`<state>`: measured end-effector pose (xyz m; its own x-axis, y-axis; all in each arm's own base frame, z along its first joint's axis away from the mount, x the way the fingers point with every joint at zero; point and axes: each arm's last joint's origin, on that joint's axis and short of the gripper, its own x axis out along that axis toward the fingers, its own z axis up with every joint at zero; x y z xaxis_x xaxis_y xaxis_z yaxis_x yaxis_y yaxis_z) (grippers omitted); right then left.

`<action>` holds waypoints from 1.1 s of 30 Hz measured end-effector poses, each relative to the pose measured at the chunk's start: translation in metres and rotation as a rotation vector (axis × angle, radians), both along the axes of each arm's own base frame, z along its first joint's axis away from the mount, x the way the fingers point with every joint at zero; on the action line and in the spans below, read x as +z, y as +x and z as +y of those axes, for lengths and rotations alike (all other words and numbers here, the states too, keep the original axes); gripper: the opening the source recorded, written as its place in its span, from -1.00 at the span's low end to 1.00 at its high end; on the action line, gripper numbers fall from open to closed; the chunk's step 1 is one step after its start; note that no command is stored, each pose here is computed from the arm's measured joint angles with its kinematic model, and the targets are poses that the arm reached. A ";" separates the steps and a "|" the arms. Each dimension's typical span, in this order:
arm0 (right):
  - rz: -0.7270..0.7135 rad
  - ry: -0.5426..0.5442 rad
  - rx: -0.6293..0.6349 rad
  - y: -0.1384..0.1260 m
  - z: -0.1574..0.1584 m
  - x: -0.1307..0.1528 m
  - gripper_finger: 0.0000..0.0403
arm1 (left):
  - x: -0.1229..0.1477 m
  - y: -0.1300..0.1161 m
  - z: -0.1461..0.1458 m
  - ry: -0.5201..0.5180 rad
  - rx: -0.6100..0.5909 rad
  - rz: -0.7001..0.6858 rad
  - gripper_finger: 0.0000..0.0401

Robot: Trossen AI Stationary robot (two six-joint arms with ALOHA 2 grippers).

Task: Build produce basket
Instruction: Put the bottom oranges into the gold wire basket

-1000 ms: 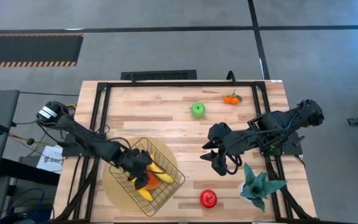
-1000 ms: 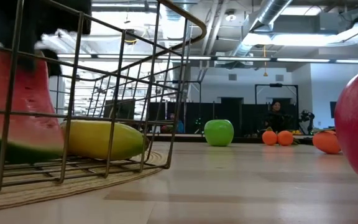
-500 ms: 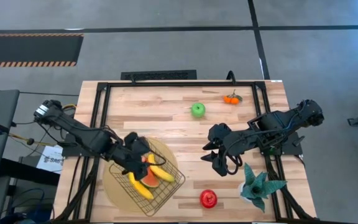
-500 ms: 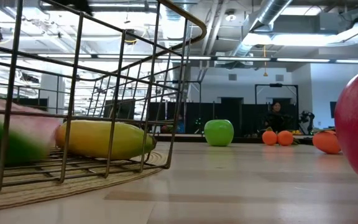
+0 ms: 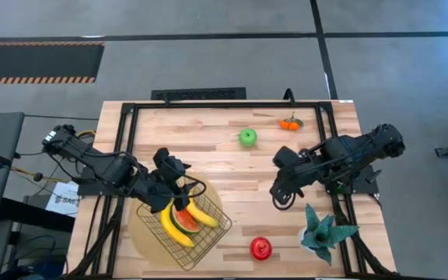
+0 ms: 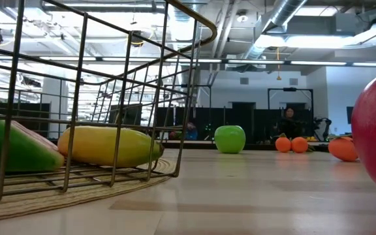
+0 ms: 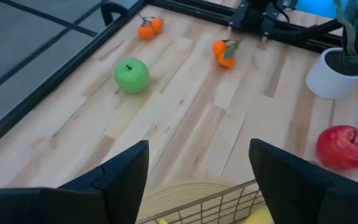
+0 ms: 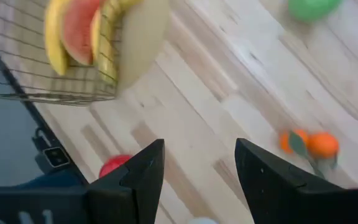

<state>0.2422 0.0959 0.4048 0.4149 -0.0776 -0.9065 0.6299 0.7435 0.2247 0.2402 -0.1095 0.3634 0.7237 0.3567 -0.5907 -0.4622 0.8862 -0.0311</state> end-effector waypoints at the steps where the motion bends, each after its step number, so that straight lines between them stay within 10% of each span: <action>1: 0.015 -0.003 -0.016 -0.002 -0.001 -0.001 0.06 | 0.000 0.000 0.000 0.000 0.000 0.000 0.31; 17: 0.366 -0.043 -0.349 -0.017 -0.002 -0.092 0.01 | 0.000 0.000 0.000 0.063 -0.032 0.020 0.31; 33: 0.371 0.076 -0.450 -0.051 -0.046 -0.163 -0.05 | 0.000 0.000 0.000 0.054 -0.044 0.028 0.31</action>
<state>0.1914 0.0499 0.2416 0.0105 -0.1015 -0.9948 0.9265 0.3752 -0.0285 0.2401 -0.1095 0.3633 0.7230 0.3569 -0.5916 -0.4231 0.9056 0.0294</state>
